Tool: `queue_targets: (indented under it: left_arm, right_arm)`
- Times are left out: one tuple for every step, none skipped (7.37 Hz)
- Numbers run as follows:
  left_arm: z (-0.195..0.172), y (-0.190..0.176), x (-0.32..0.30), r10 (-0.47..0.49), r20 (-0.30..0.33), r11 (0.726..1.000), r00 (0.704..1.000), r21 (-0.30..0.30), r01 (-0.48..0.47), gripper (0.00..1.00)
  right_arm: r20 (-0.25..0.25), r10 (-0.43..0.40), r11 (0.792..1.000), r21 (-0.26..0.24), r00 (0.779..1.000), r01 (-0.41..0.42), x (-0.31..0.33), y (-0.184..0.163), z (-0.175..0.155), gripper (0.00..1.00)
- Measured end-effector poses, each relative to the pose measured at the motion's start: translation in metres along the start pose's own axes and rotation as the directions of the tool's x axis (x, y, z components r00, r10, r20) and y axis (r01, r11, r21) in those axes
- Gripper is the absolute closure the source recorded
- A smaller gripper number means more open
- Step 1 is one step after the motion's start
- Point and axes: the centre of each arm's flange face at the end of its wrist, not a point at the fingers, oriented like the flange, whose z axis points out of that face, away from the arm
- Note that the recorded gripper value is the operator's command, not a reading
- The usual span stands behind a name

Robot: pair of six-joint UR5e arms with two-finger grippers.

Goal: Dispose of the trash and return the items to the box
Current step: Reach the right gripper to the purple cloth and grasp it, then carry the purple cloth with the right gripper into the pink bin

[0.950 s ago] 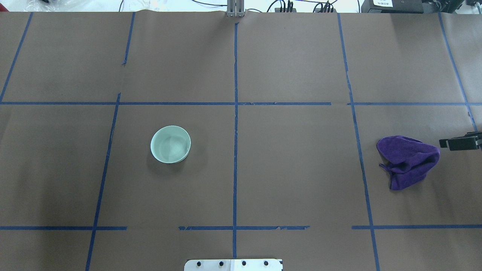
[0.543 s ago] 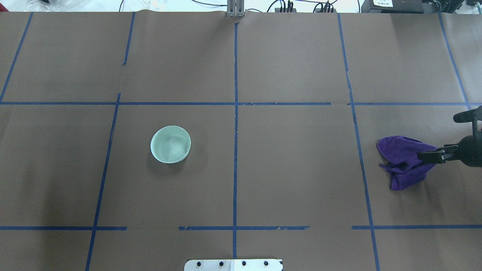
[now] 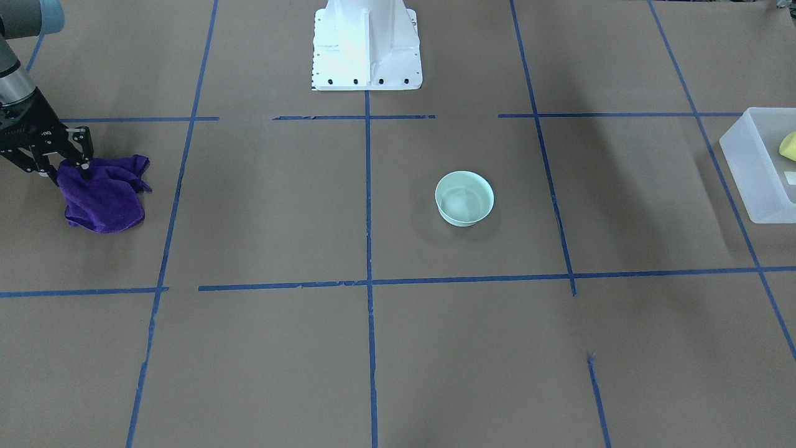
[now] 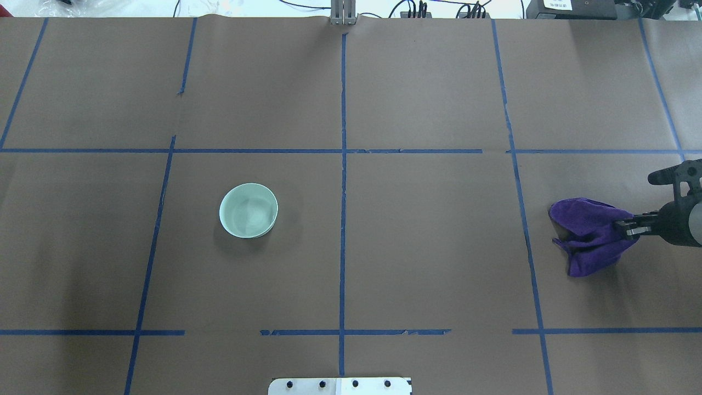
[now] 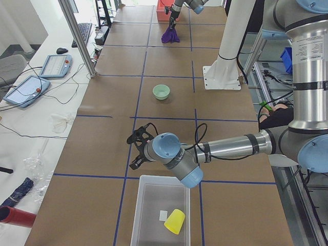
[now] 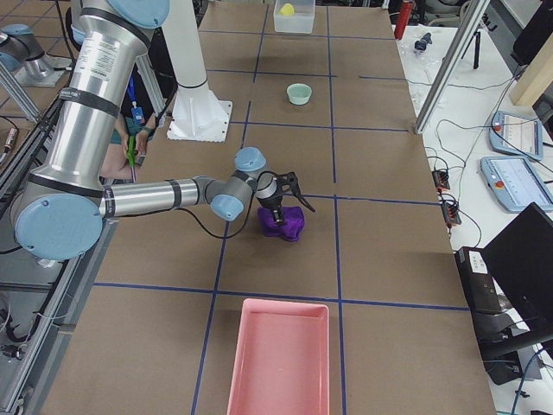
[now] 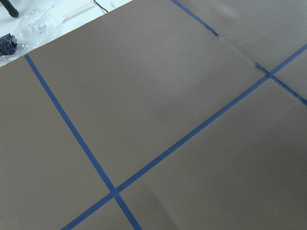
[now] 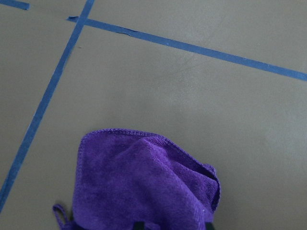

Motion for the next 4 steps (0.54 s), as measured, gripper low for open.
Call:
queue_targets:
  left_arm:
    - [0.0,-0.001,0.0,0.001,0.0,1.0,1.0,0.001,-0.001,0.0]
    - [0.0,-0.001,0.0,0.003,0.0,1.0,1.0,0.002,-0.003,0.0]
    - [-0.001,-0.002,0.001,0.004,0.0,1.0,1.0,0.003,-0.004,0.0]
    - [0.0,-0.003,0.001,-0.001,-0.002,1.0,1.0,0.001,0.001,0.0]
  right_arm:
    - [0.015,-0.023,1.0,-0.012,1.0,0.023,0.0,0.001,-0.002,1.0]
    - [0.047,-0.04,0.999,-0.031,0.998,0.041,0.002,0.0,-0.008,1.0]
    - [0.083,-0.049,0.998,-0.045,0.995,0.053,0.01,-0.006,-0.02,1.0]
    - [0.103,-0.063,0.996,-0.057,0.993,0.069,0.025,-0.018,-0.042,1.0]
